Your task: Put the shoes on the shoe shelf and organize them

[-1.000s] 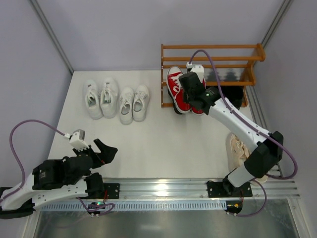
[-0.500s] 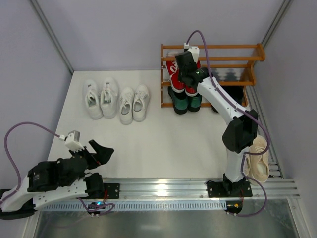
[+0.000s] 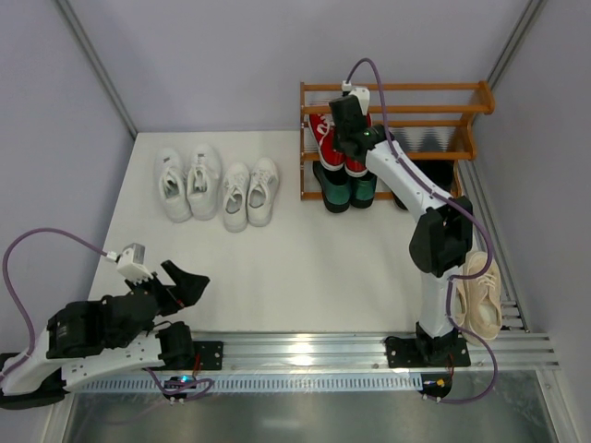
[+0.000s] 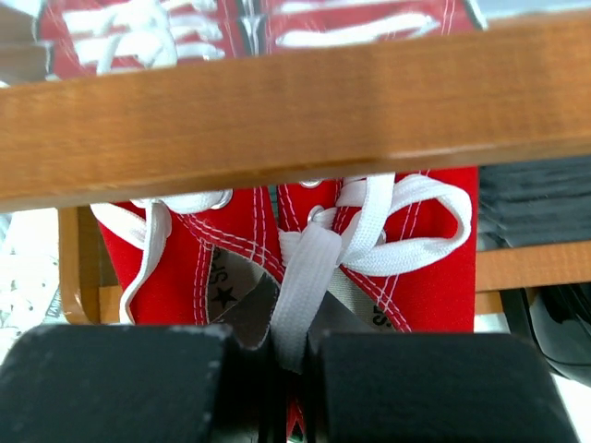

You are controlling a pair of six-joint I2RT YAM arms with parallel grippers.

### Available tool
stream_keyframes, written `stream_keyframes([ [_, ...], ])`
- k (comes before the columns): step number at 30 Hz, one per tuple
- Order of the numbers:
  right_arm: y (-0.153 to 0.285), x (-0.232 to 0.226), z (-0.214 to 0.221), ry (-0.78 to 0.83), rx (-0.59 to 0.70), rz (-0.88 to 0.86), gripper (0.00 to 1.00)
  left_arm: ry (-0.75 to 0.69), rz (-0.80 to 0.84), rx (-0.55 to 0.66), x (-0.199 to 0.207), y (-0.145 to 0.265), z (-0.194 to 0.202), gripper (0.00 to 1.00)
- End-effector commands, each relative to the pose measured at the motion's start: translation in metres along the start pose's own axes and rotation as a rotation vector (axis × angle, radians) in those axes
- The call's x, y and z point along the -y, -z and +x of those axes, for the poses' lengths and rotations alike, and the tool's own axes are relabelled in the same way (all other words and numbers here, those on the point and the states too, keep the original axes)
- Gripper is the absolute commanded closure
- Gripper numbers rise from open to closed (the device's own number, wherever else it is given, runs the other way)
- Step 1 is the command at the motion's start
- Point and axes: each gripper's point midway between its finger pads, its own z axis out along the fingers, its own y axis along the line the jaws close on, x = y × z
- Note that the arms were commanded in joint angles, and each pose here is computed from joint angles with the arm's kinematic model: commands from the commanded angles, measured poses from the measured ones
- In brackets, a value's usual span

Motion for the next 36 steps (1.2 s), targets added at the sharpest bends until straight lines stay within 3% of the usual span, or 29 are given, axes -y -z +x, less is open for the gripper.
stream_keyframes([
  [1, 0.026, -0.019, -0.091, -0.122, 0.295, -0.094, 0.96, 0.028, -0.001, 0.043, -0.001, 0.005, -0.013, 0.03],
  [10, 0.016, -0.021, -0.091, -0.130, 0.308, -0.086, 0.94, 0.038, 0.005, 0.044, -0.002, 0.007, -0.015, 0.03],
  [11, 0.014, -0.022, -0.087, -0.127, 0.298, -0.084, 0.89, 0.041, 0.006, 0.045, -0.002, 0.007, -0.015, 0.03],
  [12, 0.014, -0.021, -0.086, -0.131, 0.297, -0.083, 0.73, 0.042, 0.009, 0.044, -0.002, 0.007, -0.015, 0.03],
  [14, 0.013, -0.021, -0.082, -0.129, 0.287, -0.083, 0.64, 0.043, 0.011, 0.045, -0.002, 0.007, -0.015, 0.03],
  [15, 0.013, -0.021, -0.080, -0.129, 0.286, -0.084, 0.49, 0.045, 0.014, 0.044, -0.002, 0.008, -0.015, 0.03],
  [19, 0.016, -0.014, -0.078, -0.137, 0.296, -0.069, 0.26, 0.045, 0.016, 0.038, -0.002, 0.008, -0.013, 0.04],
  [21, 0.023, -0.011, -0.077, -0.137, 0.303, -0.074, 0.22, 0.050, 0.018, 0.035, -0.002, 0.008, -0.013, 0.04],
  [36, 0.077, 0.033, -0.059, -0.180, 0.399, -0.059, 0.25, 0.048, 0.011, 0.031, -0.002, 0.006, -0.011, 0.04],
])
